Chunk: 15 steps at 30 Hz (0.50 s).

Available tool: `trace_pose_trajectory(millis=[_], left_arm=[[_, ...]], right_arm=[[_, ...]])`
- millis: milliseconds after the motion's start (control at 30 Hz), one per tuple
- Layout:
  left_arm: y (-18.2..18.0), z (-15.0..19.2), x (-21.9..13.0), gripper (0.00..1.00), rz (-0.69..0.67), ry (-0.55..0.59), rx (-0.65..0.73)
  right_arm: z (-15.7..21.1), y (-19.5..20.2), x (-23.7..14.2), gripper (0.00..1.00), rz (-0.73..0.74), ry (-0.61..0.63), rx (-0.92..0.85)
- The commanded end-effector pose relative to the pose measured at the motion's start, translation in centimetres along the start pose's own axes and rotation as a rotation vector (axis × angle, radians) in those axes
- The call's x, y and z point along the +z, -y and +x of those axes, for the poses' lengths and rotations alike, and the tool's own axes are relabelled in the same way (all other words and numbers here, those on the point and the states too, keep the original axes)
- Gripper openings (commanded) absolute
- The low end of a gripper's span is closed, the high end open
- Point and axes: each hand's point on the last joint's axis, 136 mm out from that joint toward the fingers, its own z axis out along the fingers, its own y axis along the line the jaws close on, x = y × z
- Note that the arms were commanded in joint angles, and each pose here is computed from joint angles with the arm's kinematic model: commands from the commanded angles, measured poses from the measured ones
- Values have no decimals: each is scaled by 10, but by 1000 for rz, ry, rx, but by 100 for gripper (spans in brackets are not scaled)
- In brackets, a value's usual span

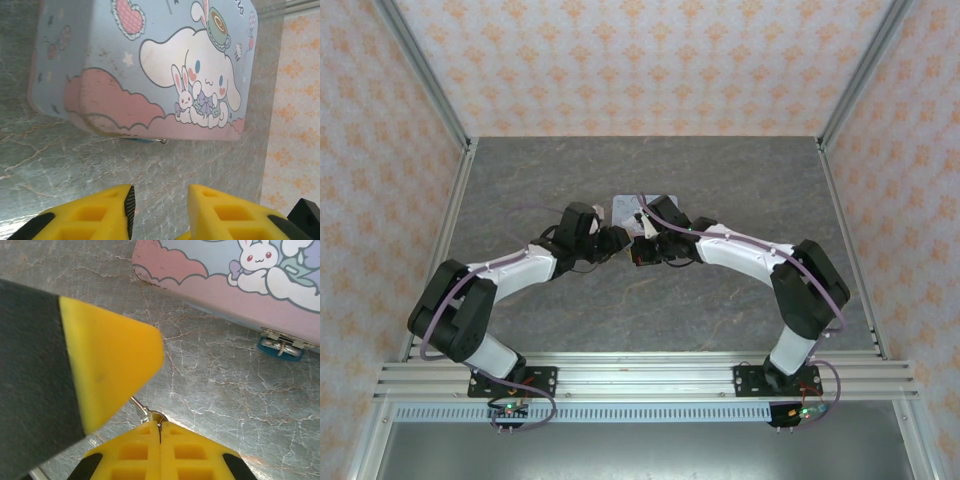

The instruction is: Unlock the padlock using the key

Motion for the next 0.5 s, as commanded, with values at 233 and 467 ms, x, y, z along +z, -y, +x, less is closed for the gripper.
trace_pose_trajectory(millis=[233, 467], left_arm=[[12, -4, 0, 27, 29, 12, 17], [9, -3, 0, 23, 25, 15, 17]], right_arm=[[-11, -9, -13, 0, -35, 55, 4], [-11, -8, -13, 0, -37, 57, 7]])
